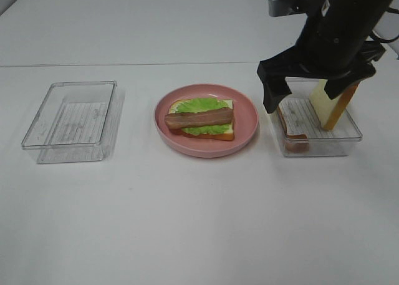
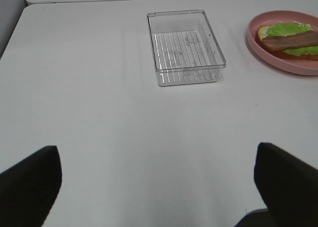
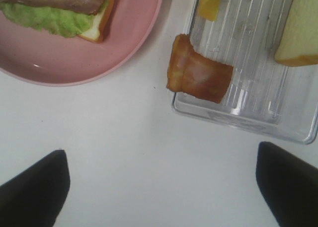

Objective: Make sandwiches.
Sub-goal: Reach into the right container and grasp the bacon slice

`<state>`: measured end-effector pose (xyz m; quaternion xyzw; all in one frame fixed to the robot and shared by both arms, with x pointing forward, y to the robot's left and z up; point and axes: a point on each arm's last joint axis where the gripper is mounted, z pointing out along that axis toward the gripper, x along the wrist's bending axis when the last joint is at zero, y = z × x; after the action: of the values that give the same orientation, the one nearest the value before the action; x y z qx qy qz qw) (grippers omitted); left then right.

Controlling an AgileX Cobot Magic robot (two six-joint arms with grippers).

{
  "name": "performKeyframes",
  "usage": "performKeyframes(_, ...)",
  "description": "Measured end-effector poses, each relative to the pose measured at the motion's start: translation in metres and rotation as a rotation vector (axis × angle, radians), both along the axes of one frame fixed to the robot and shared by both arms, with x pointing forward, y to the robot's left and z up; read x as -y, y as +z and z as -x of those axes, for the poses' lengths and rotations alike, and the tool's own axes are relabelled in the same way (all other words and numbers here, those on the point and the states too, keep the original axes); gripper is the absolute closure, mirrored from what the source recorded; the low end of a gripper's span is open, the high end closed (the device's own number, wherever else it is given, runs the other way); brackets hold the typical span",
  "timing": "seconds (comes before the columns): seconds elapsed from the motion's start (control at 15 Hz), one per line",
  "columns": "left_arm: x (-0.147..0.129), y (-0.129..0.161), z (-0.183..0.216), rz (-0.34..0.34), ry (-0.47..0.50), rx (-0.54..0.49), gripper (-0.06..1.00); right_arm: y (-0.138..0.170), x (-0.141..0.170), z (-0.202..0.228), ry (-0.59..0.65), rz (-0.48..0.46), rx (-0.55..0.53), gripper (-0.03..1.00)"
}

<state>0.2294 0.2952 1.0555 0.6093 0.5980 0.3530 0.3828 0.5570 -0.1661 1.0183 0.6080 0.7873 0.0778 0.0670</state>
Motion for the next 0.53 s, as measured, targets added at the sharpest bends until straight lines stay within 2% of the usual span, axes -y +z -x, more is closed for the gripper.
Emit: performKeyframes(0.53, 0.0, 0.0, 0.0, 0.0, 0.0, 0.0, -0.03, -0.039, -0.016, -0.044, 0.005, 0.06, -0.065, -0.02)
